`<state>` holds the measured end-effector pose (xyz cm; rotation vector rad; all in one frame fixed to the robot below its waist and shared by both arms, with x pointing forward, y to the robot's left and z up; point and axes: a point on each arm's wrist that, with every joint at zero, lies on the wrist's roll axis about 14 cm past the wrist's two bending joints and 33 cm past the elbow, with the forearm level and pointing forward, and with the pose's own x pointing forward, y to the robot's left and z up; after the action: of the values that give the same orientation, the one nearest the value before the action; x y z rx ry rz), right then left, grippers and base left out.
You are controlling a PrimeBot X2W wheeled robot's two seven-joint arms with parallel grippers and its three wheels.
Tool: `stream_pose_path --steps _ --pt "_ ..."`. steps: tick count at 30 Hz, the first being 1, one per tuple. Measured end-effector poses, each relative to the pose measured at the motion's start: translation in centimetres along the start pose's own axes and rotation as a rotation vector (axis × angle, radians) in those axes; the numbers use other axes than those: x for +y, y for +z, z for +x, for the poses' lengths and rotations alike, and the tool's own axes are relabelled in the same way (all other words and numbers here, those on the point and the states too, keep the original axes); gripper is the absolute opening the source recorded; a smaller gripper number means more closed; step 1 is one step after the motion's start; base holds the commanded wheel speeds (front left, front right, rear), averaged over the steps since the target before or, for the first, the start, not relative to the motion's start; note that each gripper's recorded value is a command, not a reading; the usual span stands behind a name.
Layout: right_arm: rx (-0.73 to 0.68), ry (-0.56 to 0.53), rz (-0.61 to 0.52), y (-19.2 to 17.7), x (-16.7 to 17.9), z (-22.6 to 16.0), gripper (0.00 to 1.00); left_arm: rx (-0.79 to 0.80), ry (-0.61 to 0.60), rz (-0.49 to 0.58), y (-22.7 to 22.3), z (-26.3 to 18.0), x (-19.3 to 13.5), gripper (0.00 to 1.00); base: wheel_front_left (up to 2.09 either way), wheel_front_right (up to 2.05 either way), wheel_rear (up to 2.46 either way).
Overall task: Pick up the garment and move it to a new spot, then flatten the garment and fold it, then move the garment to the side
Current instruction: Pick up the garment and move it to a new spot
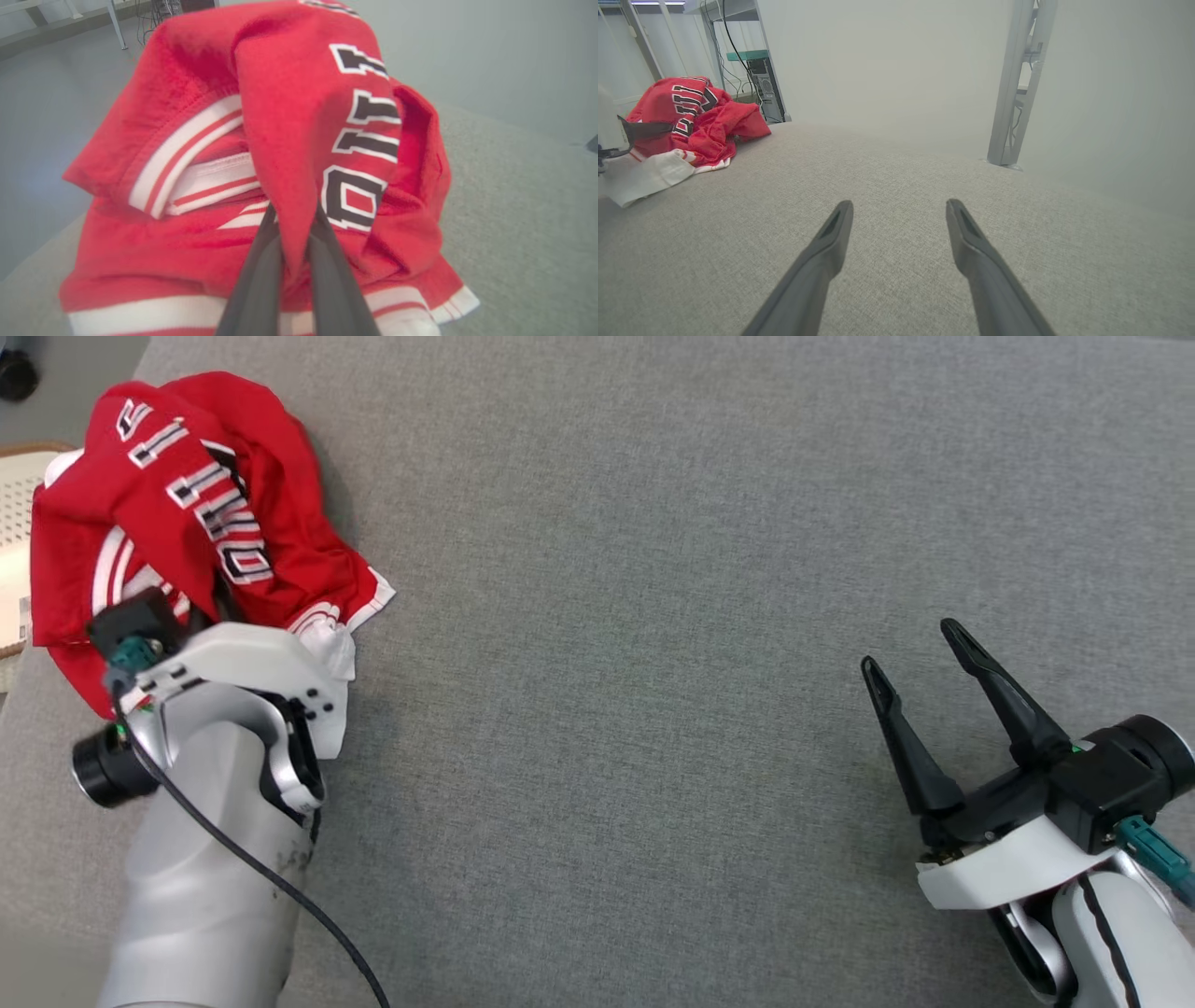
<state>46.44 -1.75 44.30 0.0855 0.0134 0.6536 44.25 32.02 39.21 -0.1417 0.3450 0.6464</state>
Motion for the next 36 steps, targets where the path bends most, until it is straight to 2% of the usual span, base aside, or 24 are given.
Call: stream_pose_path --steps 4,9,14,18,21,25,36 --pt "-0.057 -0.017 0.018 2.2 0.3 -0.1 1.00 -0.192 -0.038 -0.047 5.9 -0.5 -0.9 0.00 0.00 0.00 0.00" --pt "-0.127 -0.063 0.013 5.3 0.1 -0.8 1.00 -0.388 -0.103 -0.097 11.0 -3.7 -1.6 0.00 0.00 0.00 0.00" --pt "-0.176 -0.135 0.006 7.6 -0.7 -2.6 1.00 -0.516 -0.224 -0.123 14.0 -7.8 -4.0 0.00 0.00 0.00 0.00" --pt "-0.204 -0.208 -0.008 9.1 -1.7 -4.7 1.00 -0.592 -0.327 -0.192 16.6 -10.4 -5.9 0.00 0.00 0.00 0.00" --pt "-0.220 -0.261 -0.019 10.0 -2.4 -6.4 1.00 -0.597 -0.422 -0.232 17.9 -11.9 -7.8 0.00 0.00 0.00 0.00" --pt "-0.254 -0.332 -0.040 11.5 -3.5 -8.6 1.00 -0.538 -0.563 -0.340 18.5 -13.4 -10.8 0.00 0.00 0.00 0.00" --pt "-0.312 -0.513 -0.084 14.0 -5.8 -15.3 1.00 -0.510 -0.877 -0.335 19.6 -19.1 -20.4 0.00 0.00 0.00 0.00"
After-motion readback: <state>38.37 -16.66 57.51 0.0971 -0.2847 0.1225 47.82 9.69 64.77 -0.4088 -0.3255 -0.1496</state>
